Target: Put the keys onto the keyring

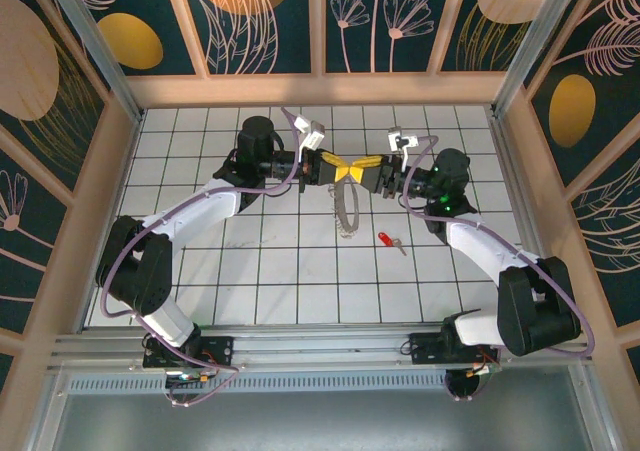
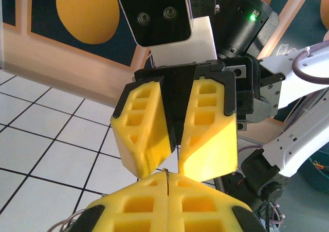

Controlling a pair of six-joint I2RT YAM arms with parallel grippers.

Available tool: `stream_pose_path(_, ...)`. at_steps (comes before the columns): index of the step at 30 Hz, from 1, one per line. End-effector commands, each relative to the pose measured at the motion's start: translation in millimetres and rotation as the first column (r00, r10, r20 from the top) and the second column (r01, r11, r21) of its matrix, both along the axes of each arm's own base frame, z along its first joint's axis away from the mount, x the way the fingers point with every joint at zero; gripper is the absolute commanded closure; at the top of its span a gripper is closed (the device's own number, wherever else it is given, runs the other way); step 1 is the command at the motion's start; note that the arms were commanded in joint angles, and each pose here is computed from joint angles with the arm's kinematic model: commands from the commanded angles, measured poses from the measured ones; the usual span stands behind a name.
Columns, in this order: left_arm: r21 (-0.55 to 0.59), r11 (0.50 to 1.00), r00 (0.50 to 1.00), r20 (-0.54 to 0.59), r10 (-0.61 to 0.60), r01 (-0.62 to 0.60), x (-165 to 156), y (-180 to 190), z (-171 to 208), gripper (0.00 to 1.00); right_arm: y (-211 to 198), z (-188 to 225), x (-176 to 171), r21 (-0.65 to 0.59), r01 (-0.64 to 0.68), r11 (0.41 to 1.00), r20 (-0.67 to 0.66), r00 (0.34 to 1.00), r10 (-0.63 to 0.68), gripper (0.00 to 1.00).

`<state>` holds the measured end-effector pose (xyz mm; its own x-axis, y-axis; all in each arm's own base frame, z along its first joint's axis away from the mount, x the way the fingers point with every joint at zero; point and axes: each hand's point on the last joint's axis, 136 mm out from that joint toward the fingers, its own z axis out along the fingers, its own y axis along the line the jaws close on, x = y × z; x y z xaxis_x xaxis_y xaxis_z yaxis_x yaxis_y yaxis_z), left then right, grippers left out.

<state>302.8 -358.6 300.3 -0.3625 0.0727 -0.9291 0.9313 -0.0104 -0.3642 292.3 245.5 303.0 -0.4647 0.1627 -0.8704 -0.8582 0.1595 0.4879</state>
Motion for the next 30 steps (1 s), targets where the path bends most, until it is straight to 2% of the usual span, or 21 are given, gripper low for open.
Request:
stream_pose_path(1, -0.049, 0.998, 0.997, 0.067, -0.030, 0.033, -9.8, 1.6, 21.7, 1.00, 7.8, 16.7, -8.5, 0.004, -0.055, 0.998, 0.073, 0.996, 0.055, 0.72)
stream_pose_path(4, -0.051, 0.998, 0.997, 0.071, -0.027, 0.031, -10.1, 2.3, 23.2, 1.00, 12.9, 14.5, -11.3, -0.009, -0.075, 0.997, 0.070, 0.995, 0.076, 0.73)
stream_pose_path(9, -0.053, 0.998, 0.997, 0.072, -0.026, 0.030, -11.4, 2.9, 24.2, 1.00, 12.9, 11.6, -11.4, -0.018, -0.066, 0.998, 0.068, 0.995, 0.067, 0.88)
stream_pose_path(19, -0.056, 0.998, 0.997, 0.077, -0.015, 0.020, -11.5, 3.9, 26.2, 1.00, 8.4, 3.2, -17.3, -0.034, -0.074, 0.997, 0.051, 0.996, 0.076, 0.88)
stream_pose_path(20, -0.058, 0.998, 0.997, 0.079, -0.015, 0.020, -11.4, 3.9, 27.1, 1.00, 8.3, 2.5, -17.4, -0.036, -0.075, 0.997, 0.050, 0.996, 0.077, 0.87)
stream_pose_path(21, -0.059, 0.998, 0.997, 0.080, -0.015, 0.020, -11.6, 4.0, 27.3, 1.00, 8.2, 1.3, -17.6, -0.038, -0.077, 0.996, 0.046, 0.996, 0.079, 0.80)
stream_pose_path(22, -0.059, 0.998, 0.997, 0.080, -0.014, 0.018, -10.9, 4.4, 27.3, 1.00, 7.9, 0.8, -17.5, -0.040, -0.077, 0.996, 0.045, 0.996, 0.079, 0.64)
stream_pose_path(23, -0.059, 0.998, 0.997, 0.079, -0.015, 0.019, -11.2, 3.9, 27.0, 1.00, 7.2, 0.0, -17.0, -0.041, -0.073, 0.996, 0.042, 0.996, 0.075, 0.59)
stream_pose_path(26, -0.058, 0.998, 0.997, 0.078, -0.015, 0.020, -11.1, 3.7, 26.7, 1.00, 4.7, -0.8, -15.8, -0.040, -0.064, 0.997, 0.043, 0.997, 0.066, 0.59)
stream_pose_path(30, -0.056, 0.998, 0.997, 0.078, -0.013, 0.018, -10.7, 3.7, 25.7, 1.00, 1.9, -1.6, -15.4, -0.039, -0.056, 0.998, 0.040, 0.998, 0.058, 0.66)
